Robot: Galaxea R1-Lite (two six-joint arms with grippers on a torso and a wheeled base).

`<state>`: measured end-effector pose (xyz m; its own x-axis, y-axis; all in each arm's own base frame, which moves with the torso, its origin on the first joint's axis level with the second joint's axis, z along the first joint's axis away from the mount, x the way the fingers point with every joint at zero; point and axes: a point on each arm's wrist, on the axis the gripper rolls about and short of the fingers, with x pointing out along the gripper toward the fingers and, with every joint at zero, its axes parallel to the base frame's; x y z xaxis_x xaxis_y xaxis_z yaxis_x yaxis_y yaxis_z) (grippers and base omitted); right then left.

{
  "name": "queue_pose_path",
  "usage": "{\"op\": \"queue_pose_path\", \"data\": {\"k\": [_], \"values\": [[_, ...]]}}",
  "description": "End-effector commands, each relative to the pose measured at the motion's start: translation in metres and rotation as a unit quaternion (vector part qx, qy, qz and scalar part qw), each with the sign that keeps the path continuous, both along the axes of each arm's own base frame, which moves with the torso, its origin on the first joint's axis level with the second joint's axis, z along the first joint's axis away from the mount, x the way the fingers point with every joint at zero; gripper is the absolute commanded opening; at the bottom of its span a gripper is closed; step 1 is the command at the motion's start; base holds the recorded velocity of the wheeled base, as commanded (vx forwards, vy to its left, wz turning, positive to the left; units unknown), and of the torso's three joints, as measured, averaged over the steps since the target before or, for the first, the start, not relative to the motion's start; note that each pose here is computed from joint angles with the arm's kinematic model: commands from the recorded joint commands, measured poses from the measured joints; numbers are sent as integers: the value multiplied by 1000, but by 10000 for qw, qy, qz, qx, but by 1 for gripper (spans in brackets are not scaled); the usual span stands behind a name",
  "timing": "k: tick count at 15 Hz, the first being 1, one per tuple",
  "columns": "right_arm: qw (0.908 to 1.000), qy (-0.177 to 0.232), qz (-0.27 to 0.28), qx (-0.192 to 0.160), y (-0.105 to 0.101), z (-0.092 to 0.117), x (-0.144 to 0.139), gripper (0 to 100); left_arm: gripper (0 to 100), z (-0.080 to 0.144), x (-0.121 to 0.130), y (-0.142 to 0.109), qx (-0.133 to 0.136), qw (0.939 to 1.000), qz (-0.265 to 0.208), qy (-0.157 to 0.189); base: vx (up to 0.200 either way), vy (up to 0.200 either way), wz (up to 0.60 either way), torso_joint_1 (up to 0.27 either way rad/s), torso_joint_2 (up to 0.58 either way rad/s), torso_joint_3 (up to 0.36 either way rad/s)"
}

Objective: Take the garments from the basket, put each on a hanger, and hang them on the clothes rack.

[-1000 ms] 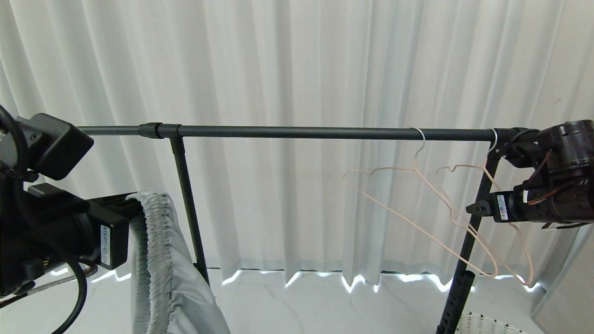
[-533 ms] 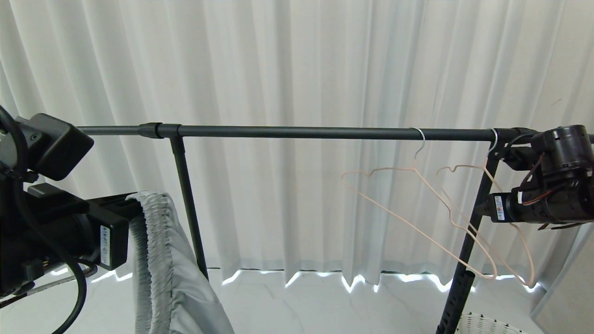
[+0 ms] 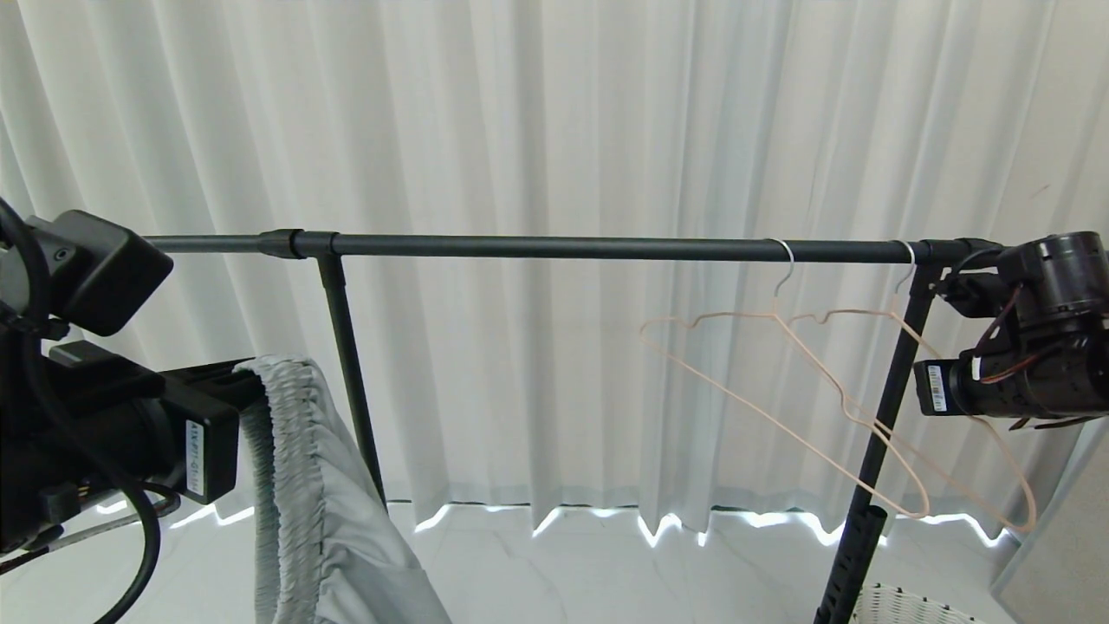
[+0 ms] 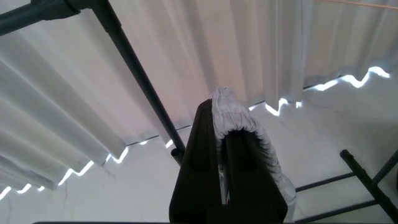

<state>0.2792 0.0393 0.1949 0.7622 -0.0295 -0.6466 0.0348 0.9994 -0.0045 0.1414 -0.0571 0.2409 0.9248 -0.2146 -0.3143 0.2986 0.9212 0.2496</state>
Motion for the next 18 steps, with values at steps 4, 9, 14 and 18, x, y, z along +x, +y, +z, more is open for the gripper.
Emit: {"op": "queue_pose_path", "data": {"k": [4,9,14,18], "values": [[9994,-340,39,68,-2,19,-19,0,0,0,0,0,26,10000,-5,-11,0,0,0,0,0,0],[9979,-589,206,198,-3,29,-35,0,0,0,0,0,111,9999,-49,-31,0,0,0,0,0,0],[9955,-881,225,269,-8,38,-68,0,0,-1,1,-1,113,9999,-47,-8,0,0,0,0,0,0],[9918,-1134,430,403,-13,41,-107,0,0,-1,2,-1,130,9999,-49,11,0,0,0,0,0,0]]}}
